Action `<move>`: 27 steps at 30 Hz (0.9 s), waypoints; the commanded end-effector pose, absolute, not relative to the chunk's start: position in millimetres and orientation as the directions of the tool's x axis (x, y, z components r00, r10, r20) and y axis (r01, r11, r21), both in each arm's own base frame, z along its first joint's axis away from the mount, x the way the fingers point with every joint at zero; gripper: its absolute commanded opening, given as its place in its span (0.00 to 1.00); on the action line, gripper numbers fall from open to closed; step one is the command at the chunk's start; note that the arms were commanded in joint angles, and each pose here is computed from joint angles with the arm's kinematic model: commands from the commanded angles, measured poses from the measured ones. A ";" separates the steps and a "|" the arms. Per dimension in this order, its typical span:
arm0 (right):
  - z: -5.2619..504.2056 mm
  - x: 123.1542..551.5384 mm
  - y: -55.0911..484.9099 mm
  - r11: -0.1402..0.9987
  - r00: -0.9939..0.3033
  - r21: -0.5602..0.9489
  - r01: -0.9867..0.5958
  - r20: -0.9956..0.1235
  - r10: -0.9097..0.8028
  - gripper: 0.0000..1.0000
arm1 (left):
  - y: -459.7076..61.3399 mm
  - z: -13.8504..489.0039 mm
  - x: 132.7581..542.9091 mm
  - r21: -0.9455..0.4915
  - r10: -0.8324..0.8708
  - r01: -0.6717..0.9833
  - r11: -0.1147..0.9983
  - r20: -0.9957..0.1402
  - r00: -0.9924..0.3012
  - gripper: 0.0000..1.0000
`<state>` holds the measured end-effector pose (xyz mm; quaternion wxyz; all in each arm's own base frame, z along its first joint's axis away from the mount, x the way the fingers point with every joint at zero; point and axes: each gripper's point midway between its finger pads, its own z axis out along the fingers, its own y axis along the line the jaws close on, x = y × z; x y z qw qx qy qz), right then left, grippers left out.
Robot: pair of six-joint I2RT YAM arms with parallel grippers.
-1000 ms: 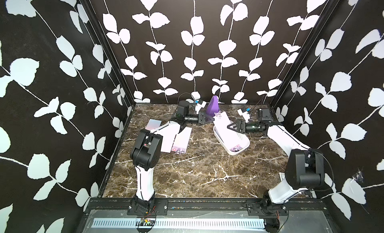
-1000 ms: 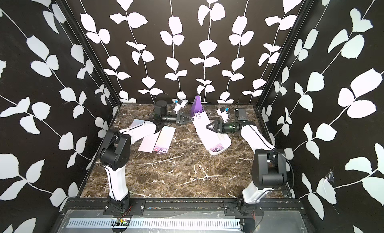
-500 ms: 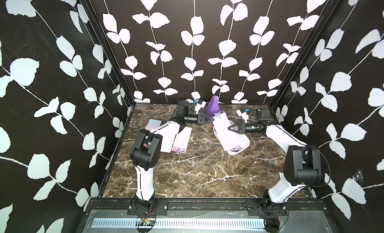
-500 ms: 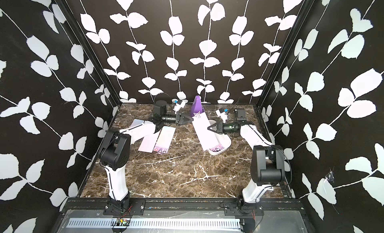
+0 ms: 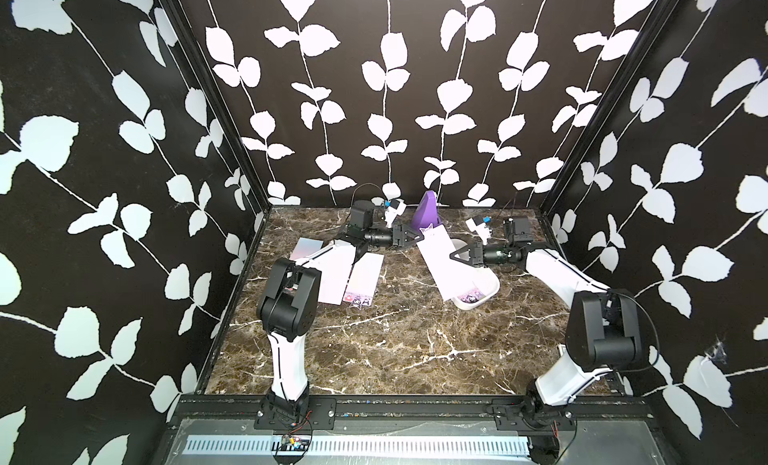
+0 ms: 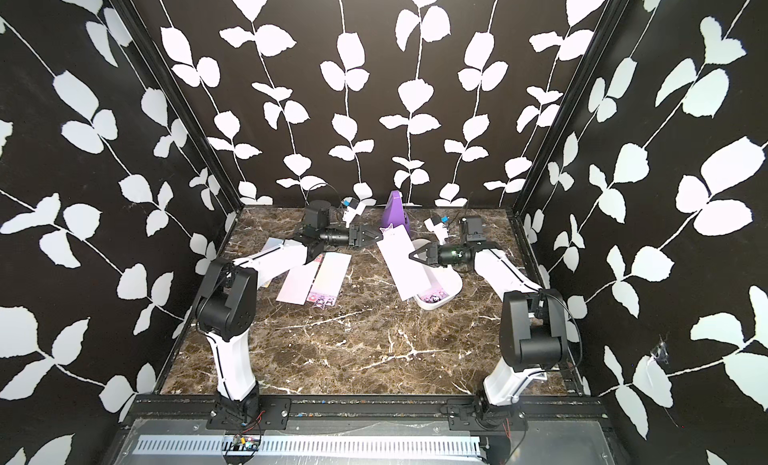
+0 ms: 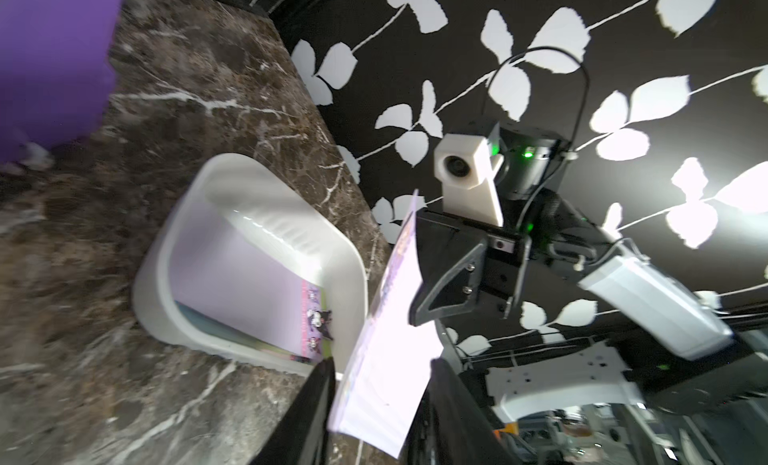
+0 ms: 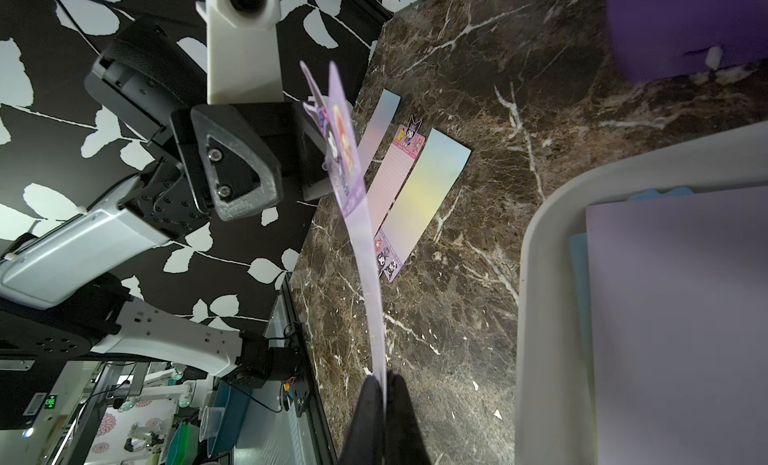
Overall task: Take the stickers out of the storage box
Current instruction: Pick up the sticker from the storage box, then place the sticker at the center of the board.
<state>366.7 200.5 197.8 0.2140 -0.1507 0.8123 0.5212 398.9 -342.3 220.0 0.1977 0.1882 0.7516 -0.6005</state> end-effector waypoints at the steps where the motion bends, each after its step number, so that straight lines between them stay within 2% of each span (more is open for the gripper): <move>1: 206.3 366.5 210.8 0.440 -0.835 0.745 -0.502 -0.551 -0.021 0.00 | -324.3 236.6 395.7 -0.757 0.041 0.581 0.299 -0.598 -0.800 0.47; 5: 204.1 372.9 228.0 0.462 -0.837 0.754 -0.468 -0.546 0.044 0.00 | -297.8 217.3 407.8 -0.720 0.012 0.524 0.455 -0.583 -0.812 0.52; 11: 204.8 380.0 242.2 0.541 -0.809 0.742 -0.395 -0.560 0.177 0.00 | -259.7 205.4 417.8 -0.648 -0.081 0.449 0.615 -0.619 -0.781 0.56; 14: 201.5 380.1 256.4 0.540 -0.802 0.758 -0.365 -0.551 0.231 0.00 | -237.0 199.3 424.1 -0.619 -0.145 0.375 0.690 -0.625 -0.767 0.56; 20: 172.1 379.9 286.8 0.527 -0.806 0.802 -0.279 -0.494 0.325 0.00 | -224.8 202.2 422.4 -0.604 -0.187 0.345 0.718 -0.645 -0.741 0.56; 27: 135.9 380.4 326.0 0.445 -0.809 0.872 -0.204 -0.406 0.425 0.00 | -225.5 203.2 418.3 -0.611 -0.190 0.357 0.706 -0.650 -0.736 0.56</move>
